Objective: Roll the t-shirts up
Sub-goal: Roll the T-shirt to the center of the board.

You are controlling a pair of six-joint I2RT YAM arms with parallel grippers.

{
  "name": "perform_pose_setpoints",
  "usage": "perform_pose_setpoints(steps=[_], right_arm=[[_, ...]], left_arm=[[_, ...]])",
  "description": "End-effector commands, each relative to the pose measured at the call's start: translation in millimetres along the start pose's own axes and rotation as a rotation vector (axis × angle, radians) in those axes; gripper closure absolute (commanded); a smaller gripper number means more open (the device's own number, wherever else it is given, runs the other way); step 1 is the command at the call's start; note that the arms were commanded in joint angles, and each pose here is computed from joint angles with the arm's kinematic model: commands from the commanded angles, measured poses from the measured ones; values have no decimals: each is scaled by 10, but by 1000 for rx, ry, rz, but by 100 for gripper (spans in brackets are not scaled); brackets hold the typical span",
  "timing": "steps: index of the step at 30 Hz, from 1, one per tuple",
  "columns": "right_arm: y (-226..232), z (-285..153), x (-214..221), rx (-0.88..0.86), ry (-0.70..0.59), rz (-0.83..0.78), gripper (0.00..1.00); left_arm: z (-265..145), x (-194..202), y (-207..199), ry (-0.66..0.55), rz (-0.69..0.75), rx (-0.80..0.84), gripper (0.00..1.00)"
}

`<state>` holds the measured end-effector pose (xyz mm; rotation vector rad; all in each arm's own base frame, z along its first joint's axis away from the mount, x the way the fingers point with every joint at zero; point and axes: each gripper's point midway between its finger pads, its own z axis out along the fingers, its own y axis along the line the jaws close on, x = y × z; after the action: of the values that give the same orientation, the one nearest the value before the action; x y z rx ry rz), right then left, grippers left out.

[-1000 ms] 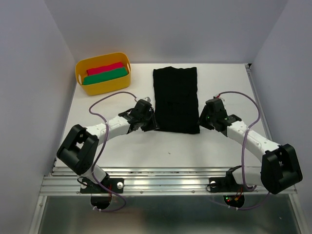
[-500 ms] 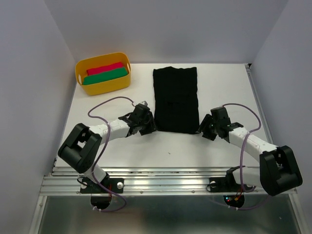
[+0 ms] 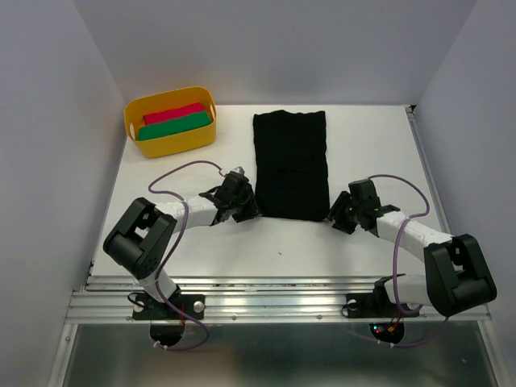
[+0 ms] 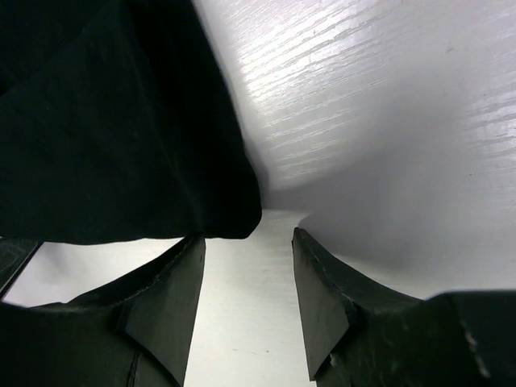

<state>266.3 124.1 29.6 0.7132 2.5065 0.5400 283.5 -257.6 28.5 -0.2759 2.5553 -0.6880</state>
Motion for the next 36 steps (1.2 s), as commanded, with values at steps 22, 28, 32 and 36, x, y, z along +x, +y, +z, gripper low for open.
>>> perform_pose_setpoints(steps=[22,28,32,36], right_arm=[[157,92,-250,-53,-59,5,63],[173,125,-243,-62,-51,-2,93],[222,63,-257,-83,-56,-13,99],[250,-35,-253,-95,-54,-33,99]], left_arm=[[121,-14,85,0,-5,-31,100],[94,-54,60,-8,3,-32,100],[32,-75,41,-11,6,-30,100],[-93,-98,1,-23,7,-14,100]])
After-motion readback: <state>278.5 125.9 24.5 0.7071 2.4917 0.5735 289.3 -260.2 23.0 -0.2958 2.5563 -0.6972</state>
